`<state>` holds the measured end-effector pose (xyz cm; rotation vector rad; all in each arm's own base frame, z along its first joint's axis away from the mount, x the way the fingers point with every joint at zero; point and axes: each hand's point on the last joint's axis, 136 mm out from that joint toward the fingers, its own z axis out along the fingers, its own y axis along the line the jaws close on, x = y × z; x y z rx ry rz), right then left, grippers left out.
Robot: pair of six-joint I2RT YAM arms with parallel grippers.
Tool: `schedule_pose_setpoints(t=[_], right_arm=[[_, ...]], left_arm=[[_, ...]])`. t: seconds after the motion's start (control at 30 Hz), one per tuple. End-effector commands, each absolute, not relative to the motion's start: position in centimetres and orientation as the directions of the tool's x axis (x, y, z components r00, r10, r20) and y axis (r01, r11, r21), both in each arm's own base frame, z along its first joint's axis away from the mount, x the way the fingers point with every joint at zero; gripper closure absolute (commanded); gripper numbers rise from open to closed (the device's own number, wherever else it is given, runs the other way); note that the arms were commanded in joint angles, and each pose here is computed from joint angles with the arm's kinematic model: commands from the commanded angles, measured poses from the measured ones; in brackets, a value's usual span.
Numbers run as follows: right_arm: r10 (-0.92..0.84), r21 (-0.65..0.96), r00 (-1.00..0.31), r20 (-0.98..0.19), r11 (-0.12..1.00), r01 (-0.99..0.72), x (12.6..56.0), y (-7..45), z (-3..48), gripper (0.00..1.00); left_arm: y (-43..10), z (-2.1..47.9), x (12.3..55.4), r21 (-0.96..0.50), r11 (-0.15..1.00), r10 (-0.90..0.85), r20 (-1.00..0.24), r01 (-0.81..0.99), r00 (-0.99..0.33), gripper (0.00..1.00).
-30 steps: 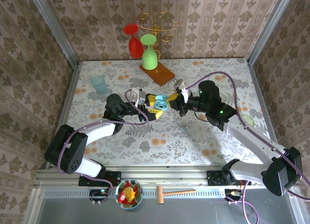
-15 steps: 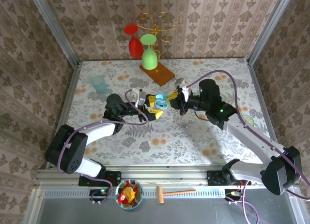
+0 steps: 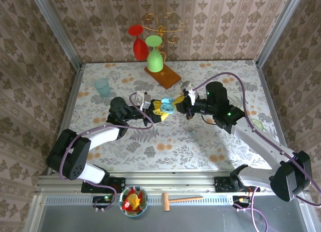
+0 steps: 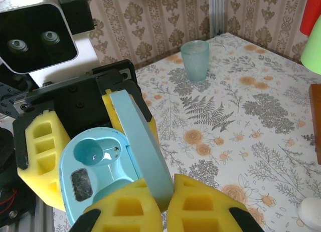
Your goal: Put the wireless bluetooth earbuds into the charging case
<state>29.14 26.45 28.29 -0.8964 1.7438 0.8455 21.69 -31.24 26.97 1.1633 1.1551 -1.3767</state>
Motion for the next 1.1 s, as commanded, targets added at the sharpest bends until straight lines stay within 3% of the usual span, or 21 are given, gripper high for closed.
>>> schedule_pose_setpoints(t=[0.0, 0.47, 0.53, 0.73, 0.83, 0.97, 1.07], right_arm=[[-0.176, 0.131, -0.239, -0.955, 0.474, -0.871, 29.2, 26.7, 29.9, 1.0], [-0.17, 0.116, -0.223, -0.96, 0.484, -0.868, 29.1, 26.5, 30.0, 0.99], [-0.173, 0.116, -0.224, -0.959, 0.483, -0.868, 29.1, 26.5, 29.8, 0.96], [-0.157, 0.114, -0.223, -0.962, 0.51, -0.853, 29.3, 26.1, 30.2, 0.74], [-0.142, 0.11, -0.214, -0.966, 0.523, -0.845, 29.1, 25.8, 30.6, 0.58], [-0.132, 0.111, -0.211, -0.968, 0.528, -0.842, 28.2, 25.1, 31.0, 0.29], [-0.112, 0.111, -0.207, -0.972, 0.555, -0.824, 27.5, 24.2, 31.1, 0.17]], left_arm=[[-31.6, 27.9, 21.2, -0.028, -0.124, -0.106, -0.994, 0.992, -0.041, 0.7], [-31.6, 27.8, 21.7, -0.045, -0.107, -0.108, -0.993, 0.993, -0.056, 0.68], [-31.6, 27.8, 21.7, -0.046, -0.107, -0.107, -0.993, 0.993, -0.058, 0.72], [-31.4, 27.7, 21.8, -0.033, -0.096, -0.112, -0.993, 0.995, -0.043, 0.74], [-31.3, 27.6, 22.1, -0.027, -0.083, -0.115, -0.993, 0.996, -0.036, 0.74], [-31.1, 27.5, 22.7, -0.025, -0.066, -0.118, -0.993, 0.997, -0.033, 0.74], [-30.7, 27.4, 22.9, -0.018, -0.049, -0.121, -0.992, 0.999, -0.024, 0.74]])
